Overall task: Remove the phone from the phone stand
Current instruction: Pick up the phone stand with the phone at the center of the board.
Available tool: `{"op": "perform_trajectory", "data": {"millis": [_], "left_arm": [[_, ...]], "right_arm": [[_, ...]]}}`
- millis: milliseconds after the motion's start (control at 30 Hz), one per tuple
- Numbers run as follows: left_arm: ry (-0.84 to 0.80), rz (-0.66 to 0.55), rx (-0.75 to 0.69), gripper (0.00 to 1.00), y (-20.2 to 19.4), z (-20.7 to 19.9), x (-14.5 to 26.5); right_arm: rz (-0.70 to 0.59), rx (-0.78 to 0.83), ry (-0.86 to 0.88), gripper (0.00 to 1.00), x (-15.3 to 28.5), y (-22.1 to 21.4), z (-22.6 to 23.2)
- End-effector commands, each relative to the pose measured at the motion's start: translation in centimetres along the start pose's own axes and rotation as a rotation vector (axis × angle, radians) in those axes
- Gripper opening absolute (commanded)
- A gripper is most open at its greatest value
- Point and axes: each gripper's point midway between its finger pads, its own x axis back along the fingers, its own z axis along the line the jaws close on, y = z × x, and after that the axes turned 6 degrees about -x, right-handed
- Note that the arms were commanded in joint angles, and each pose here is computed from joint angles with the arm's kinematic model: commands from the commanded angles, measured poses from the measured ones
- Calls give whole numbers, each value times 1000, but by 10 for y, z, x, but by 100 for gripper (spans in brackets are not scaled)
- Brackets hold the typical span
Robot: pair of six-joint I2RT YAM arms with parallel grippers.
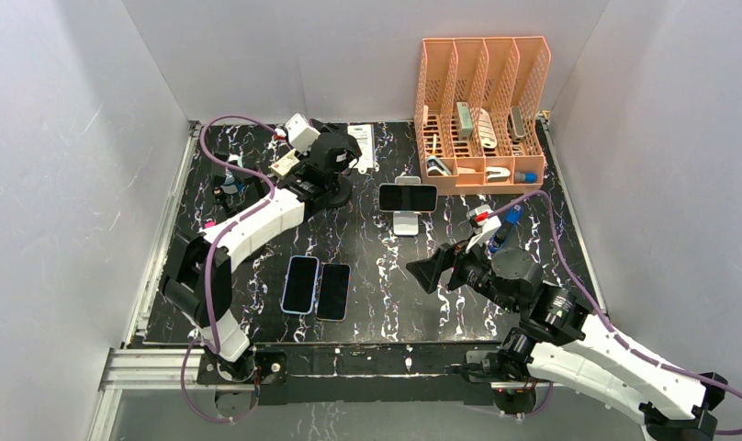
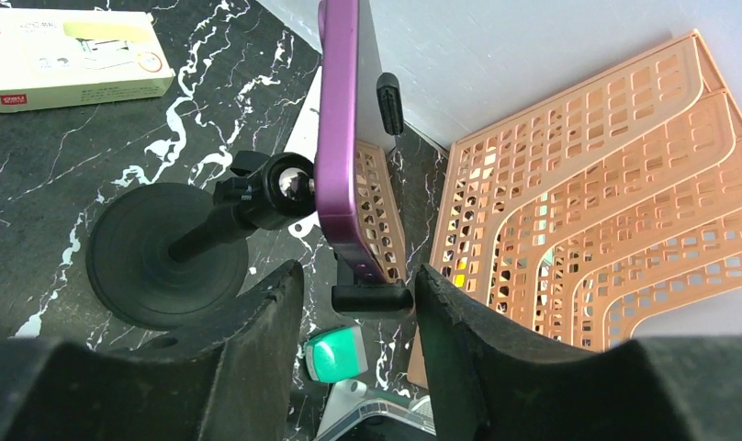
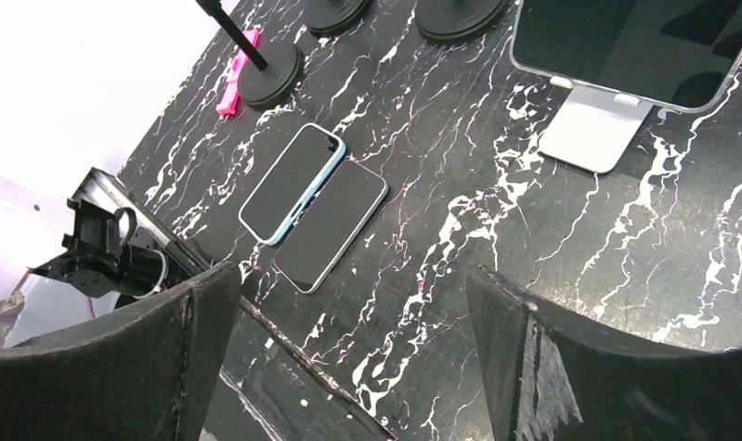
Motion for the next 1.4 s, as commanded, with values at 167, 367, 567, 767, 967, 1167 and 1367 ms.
{"op": "perform_trajectory", "data": {"millis": [167, 367, 567, 767, 967, 1167, 1367], "left_arm": [[24, -37, 4, 42, 12, -5, -6], [27, -31, -3, 37, 8, -6, -10], [19, -36, 1, 25, 10, -7, -8], [3, -46, 5, 11, 20, -11, -2], [-53, -60, 19, 0, 40, -21, 15], [-103, -75, 6, 0, 65, -26, 40], [-124, -93, 0, 0, 83, -22, 60]], "right_arm": [[-52, -1, 2, 99, 7, 19, 6], [-59, -2, -1, 99, 9, 20, 4], [-60, -5, -5, 99, 11, 20, 4], [-63, -9, -1, 99, 13, 22, 5], [-65, -9, -5, 99, 14, 24, 5], [-62, -8, -11, 99, 14, 24, 4], [-62, -9, -6, 99, 12, 26, 7]]}}
